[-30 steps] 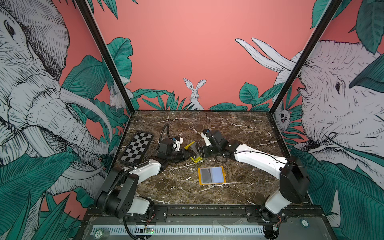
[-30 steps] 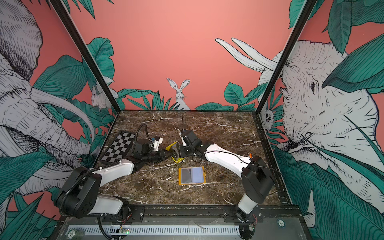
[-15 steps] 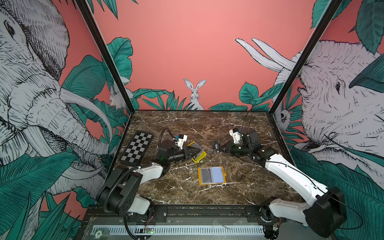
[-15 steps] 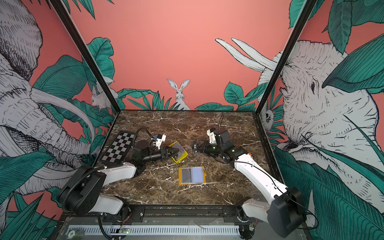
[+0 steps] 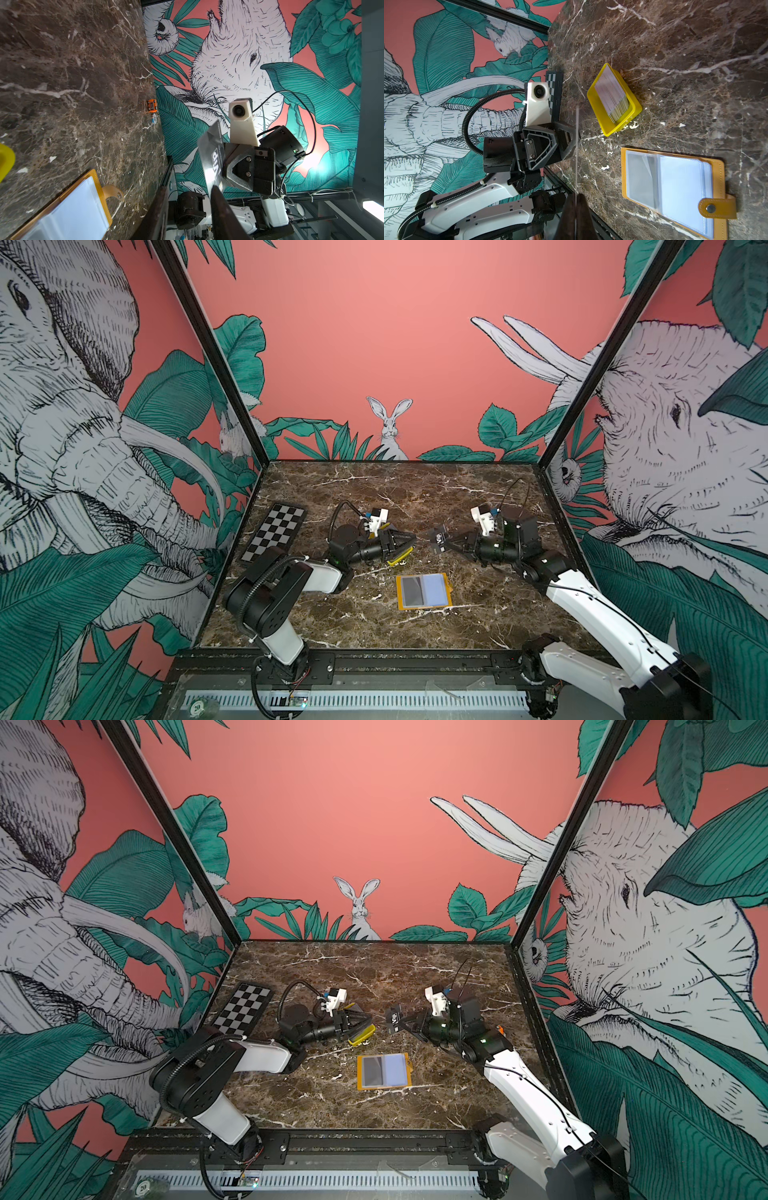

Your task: Put the credit cards into the card holder

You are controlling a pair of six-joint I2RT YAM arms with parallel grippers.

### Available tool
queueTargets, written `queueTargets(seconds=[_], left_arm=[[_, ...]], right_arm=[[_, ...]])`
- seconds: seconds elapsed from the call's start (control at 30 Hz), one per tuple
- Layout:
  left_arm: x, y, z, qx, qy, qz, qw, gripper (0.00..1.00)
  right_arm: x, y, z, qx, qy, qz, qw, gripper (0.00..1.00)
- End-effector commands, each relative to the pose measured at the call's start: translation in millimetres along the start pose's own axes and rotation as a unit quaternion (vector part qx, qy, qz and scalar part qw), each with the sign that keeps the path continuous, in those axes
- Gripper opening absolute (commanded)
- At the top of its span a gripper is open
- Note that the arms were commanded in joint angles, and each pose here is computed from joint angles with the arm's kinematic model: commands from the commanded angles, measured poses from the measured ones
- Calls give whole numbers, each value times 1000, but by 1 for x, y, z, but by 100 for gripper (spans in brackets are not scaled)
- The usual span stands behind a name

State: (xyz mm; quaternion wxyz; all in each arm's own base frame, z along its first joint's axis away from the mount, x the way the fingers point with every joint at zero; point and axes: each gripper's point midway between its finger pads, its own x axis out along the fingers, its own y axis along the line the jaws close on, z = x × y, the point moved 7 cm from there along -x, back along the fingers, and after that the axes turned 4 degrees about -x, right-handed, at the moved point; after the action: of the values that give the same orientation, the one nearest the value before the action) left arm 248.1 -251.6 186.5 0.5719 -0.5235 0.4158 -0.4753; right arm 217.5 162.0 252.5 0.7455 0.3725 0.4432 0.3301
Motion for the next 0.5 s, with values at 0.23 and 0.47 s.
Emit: queueTargets(seconds=[0.23, 0.47], left_arm=[[9, -39, -5, 15, 30, -70, 997, 34], [16, -51, -10, 20, 49, -81, 995, 30]], right_arm=[[-3, 20, 6, -55, -19, 98, 994, 0], [3, 20, 9, -45, -20, 126, 991, 0]])
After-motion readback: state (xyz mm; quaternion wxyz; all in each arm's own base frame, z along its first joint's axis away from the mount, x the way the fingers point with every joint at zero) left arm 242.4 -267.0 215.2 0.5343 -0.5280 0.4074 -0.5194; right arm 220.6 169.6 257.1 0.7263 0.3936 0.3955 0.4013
